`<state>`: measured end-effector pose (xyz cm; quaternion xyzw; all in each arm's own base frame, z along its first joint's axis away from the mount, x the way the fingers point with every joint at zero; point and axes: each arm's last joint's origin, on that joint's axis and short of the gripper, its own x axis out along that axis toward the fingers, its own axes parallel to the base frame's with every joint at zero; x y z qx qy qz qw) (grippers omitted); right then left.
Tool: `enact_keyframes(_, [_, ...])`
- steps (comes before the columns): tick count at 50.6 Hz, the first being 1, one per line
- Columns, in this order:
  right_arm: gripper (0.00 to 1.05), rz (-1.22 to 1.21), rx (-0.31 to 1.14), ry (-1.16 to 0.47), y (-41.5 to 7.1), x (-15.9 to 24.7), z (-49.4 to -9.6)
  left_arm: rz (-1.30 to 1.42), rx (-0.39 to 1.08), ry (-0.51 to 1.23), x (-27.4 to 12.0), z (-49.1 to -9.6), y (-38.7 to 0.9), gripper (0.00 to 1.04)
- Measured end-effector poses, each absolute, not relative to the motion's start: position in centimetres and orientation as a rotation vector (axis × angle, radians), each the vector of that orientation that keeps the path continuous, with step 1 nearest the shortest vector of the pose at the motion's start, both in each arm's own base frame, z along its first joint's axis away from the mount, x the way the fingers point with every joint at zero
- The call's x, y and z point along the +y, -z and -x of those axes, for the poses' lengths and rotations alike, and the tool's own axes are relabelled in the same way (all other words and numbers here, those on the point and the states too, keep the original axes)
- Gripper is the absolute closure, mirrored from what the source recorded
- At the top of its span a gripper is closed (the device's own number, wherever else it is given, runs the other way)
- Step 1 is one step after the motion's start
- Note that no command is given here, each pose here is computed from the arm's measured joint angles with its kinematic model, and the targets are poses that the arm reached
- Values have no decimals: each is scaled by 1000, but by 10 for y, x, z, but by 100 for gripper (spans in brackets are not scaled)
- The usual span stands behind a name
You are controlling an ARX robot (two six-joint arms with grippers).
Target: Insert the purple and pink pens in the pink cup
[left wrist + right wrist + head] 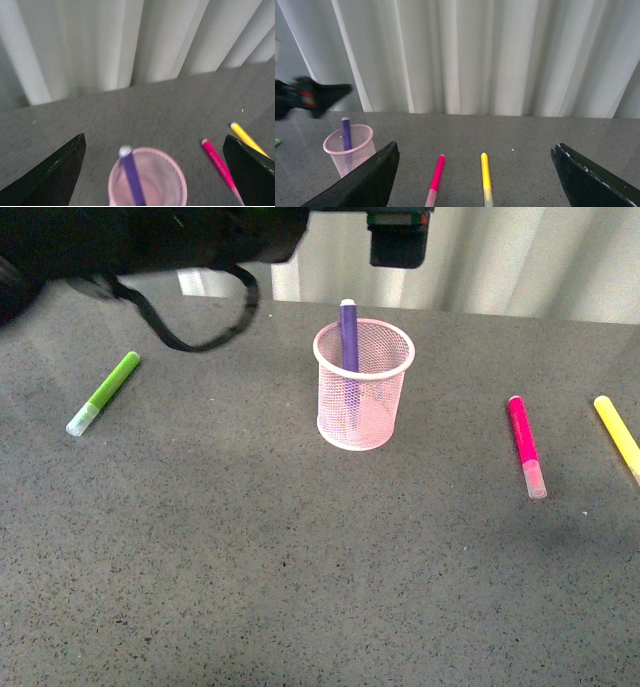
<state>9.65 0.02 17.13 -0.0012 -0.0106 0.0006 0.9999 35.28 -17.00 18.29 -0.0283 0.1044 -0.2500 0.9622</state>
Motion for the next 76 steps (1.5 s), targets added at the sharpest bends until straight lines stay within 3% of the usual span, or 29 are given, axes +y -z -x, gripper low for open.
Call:
enact_keyframes(5, [7, 2, -21, 0, -171, 0, -96, -18, 363, 434, -129, -309, -223, 7])
enact_keyframes(14, [7, 2, -21, -3, -171, 0, -96, -39, 287, 373, -118, -297, -243, 9])
enact_keyframes(17, [7, 2, -21, -3, -171, 0, -96, -37, 160, 179, -111, -293, -234, 20])
enact_keyframes(21, [7, 2, -21, 0, -171, 0, -96, -17, 70, 52, -97, -278, -220, 32])
enact_keyframes(30, [7, 2, -21, -1, -171, 0, -96, 10, -8, 9, -63, -244, -213, 61])
enact_keyframes(41, [7, 2, -21, 0, -171, 0, -96, 5, 14, 14, -38, -210, -193, 101])
enact_keyframes(76, [7, 2, -21, 0, -171, 0, -96, 4, -3, 0, -1, -150, -170, 101])
